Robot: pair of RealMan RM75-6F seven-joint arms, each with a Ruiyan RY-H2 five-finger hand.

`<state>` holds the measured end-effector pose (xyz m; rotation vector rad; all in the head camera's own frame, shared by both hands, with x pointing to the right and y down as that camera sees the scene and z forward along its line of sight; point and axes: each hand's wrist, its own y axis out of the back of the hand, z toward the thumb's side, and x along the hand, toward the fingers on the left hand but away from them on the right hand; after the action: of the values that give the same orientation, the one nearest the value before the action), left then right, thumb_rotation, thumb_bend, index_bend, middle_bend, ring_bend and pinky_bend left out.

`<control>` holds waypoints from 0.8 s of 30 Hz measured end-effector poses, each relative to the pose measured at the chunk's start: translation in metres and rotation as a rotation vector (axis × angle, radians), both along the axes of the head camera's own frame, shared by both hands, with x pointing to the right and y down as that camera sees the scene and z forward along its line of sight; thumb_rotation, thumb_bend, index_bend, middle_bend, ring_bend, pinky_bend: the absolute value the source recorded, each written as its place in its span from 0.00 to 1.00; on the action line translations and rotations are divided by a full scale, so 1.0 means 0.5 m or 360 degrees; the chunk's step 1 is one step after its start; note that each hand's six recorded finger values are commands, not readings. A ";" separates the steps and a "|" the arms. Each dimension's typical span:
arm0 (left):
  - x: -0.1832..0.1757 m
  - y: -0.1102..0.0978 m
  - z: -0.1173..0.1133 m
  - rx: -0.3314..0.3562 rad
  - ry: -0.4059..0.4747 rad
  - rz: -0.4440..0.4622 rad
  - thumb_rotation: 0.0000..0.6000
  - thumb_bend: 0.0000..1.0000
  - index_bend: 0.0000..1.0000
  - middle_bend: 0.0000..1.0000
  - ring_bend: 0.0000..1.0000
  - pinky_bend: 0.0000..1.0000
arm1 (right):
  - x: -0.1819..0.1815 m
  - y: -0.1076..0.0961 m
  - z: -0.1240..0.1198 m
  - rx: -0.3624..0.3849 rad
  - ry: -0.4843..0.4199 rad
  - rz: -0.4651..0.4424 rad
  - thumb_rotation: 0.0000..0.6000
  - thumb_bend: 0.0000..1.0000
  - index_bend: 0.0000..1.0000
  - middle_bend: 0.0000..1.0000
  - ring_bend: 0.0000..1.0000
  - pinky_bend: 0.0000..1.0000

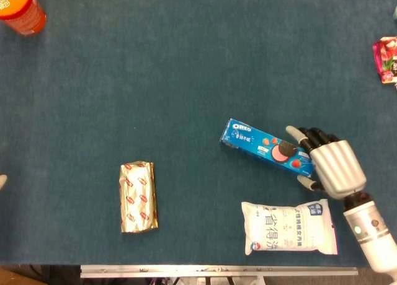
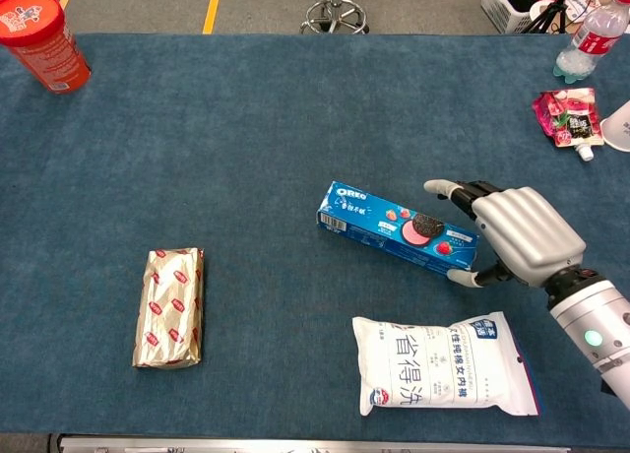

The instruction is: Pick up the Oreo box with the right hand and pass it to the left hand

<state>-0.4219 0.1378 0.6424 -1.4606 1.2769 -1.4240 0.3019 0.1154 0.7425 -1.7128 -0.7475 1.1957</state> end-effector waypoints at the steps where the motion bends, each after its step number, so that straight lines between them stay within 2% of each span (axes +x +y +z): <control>1: 0.000 0.000 0.000 -0.0001 0.0001 0.0000 1.00 0.07 0.50 0.43 0.46 0.63 | 0.002 -0.002 0.001 0.0003 0.0005 0.0004 1.00 0.07 0.17 0.26 0.24 0.45; 16: -0.001 0.008 0.006 -0.0020 0.0008 -0.0008 1.00 0.07 0.50 0.44 0.47 0.63 | 0.056 -0.051 0.007 0.0089 0.0084 0.0172 1.00 0.07 0.17 0.26 0.24 0.45; 24: 0.002 0.008 0.009 -0.0027 0.0008 -0.0002 1.00 0.07 0.50 0.45 0.47 0.63 | 0.050 -0.042 0.013 0.0019 0.0035 0.0193 1.00 0.07 0.17 0.26 0.24 0.45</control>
<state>-0.4209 0.1419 0.6468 -1.4756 1.2724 -1.4359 0.3271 0.0942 0.7489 -1.6617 -0.8536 1.2880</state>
